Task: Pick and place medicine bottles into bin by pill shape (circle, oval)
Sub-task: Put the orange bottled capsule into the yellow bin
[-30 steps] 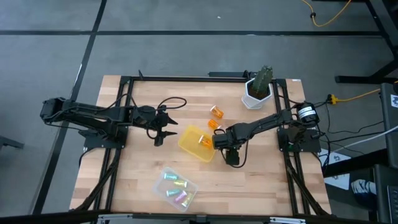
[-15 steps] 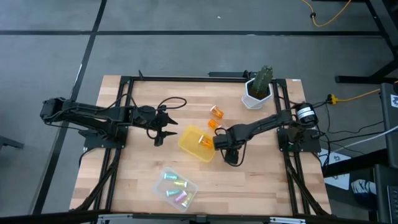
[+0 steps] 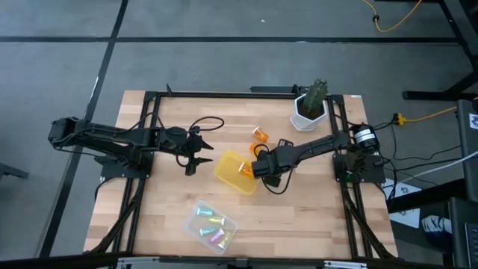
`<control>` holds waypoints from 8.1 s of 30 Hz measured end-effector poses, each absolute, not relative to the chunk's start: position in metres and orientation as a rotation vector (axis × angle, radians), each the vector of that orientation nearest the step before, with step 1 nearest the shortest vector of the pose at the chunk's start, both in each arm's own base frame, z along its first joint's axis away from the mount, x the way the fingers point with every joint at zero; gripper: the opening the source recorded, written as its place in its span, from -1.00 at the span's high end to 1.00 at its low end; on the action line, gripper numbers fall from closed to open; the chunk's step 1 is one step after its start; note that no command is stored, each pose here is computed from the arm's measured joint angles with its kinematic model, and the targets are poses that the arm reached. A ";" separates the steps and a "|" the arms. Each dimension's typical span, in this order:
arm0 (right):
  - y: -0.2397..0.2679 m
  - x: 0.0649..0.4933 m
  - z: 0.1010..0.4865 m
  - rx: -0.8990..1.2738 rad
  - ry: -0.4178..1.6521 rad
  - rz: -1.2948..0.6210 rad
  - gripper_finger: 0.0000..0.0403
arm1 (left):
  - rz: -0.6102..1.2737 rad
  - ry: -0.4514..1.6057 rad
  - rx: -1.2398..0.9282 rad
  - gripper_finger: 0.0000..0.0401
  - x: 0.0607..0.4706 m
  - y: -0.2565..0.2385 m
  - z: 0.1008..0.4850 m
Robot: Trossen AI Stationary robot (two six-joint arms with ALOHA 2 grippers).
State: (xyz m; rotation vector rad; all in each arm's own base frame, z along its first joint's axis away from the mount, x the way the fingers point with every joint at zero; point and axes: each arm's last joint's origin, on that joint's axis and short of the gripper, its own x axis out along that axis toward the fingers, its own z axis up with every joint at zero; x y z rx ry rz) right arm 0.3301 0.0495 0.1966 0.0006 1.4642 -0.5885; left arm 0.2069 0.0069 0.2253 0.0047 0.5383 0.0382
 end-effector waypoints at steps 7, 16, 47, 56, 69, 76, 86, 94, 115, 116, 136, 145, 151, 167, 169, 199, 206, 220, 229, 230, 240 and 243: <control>0.054 0.348 0.233 -0.022 1.265 -0.675 0.00 | 0.038 0.538 0.005 -0.06 0.207 0.007 0.225; 0.090 0.364 0.279 0.000 1.063 -0.527 0.00 | 0.038 0.538 0.005 -0.06 0.207 0.007 0.225; 0.109 0.383 0.291 0.236 0.661 -0.676 0.00 | 0.038 0.538 0.005 -0.06 0.207 0.007 0.225; 0.109 0.387 0.294 0.295 0.617 -0.665 -0.01 | 0.039 0.538 0.005 -0.06 0.207 0.007 0.225; 0.099 0.389 0.294 0.351 0.598 -0.707 -0.29 | 0.039 0.538 0.005 -0.06 0.207 0.007 0.225; 0.099 0.389 0.294 0.350 0.599 -0.707 -0.31 | 0.038 0.538 0.005 -0.06 0.207 0.007 0.225; 0.099 0.389 0.293 0.348 0.600 -0.707 -0.31 | 0.039 0.538 0.005 -0.06 0.207 0.007 0.225; 0.097 0.382 0.288 0.285 0.685 -0.737 -0.31 | 0.039 0.538 0.005 -0.06 0.207 0.007 0.225; 0.026 0.369 0.251 0.350 0.952 -0.943 -0.31 | 0.039 0.539 0.005 -0.06 0.207 0.007 0.225; 0.017 0.368 0.246 0.379 0.991 -0.946 -0.31 | 0.039 0.538 0.005 -0.06 0.207 0.007 0.225; -0.062 0.359 0.189 0.489 1.045 -0.925 -0.31 | 0.038 0.538 0.005 -0.06 0.207 0.007 0.225; -0.066 0.348 0.160 0.432 0.994 -0.990 -0.31 | 0.039 0.538 0.005 -0.06 0.207 0.007 0.225; -0.075 0.341 0.146 0.427 1.019 -0.937 -0.31 | 0.039 0.539 0.005 -0.06 0.207 0.007 0.225; -0.086 0.331 0.121 0.562 0.901 -0.893 -0.31 | 0.039 0.538 0.005 -0.06 0.207 0.007 0.225; -0.087 0.332 0.122 0.545 0.880 -0.915 -0.31 | 0.039 0.538 0.005 -0.06 0.207 0.007 0.225; -0.071 0.346 0.135 0.466 0.771 -0.839 0.05 | 0.039 0.538 0.006 -0.06 0.207 0.007 0.225; -0.054 0.346 0.169 0.427 0.648 -0.807 0.10 | 0.039 0.538 0.005 -0.06 0.207 0.007 0.225; 0.023 0.355 0.227 0.329 0.351 -0.459 0.00 | 0.040 0.538 0.006 -0.06 0.207 0.007 0.225; 0.052 0.354 0.232 0.299 0.315 -0.360 -0.01 | 0.041 0.538 0.005 -0.06 0.207 0.007 0.225; 0.053 0.354 0.232 0.302 0.315 -0.355 -0.01 | 0.040 0.538 0.006 -0.06 0.207 0.007 0.225; 0.058 0.355 0.232 0.353 0.344 -0.241 -0.01 | 0.040 0.538 0.005 -0.06 0.207 0.007 0.225; 0.058 0.355 0.231 0.360 0.353 -0.209 -0.01 | 0.040 0.538 0.005 -0.06 0.207 0.007 0.225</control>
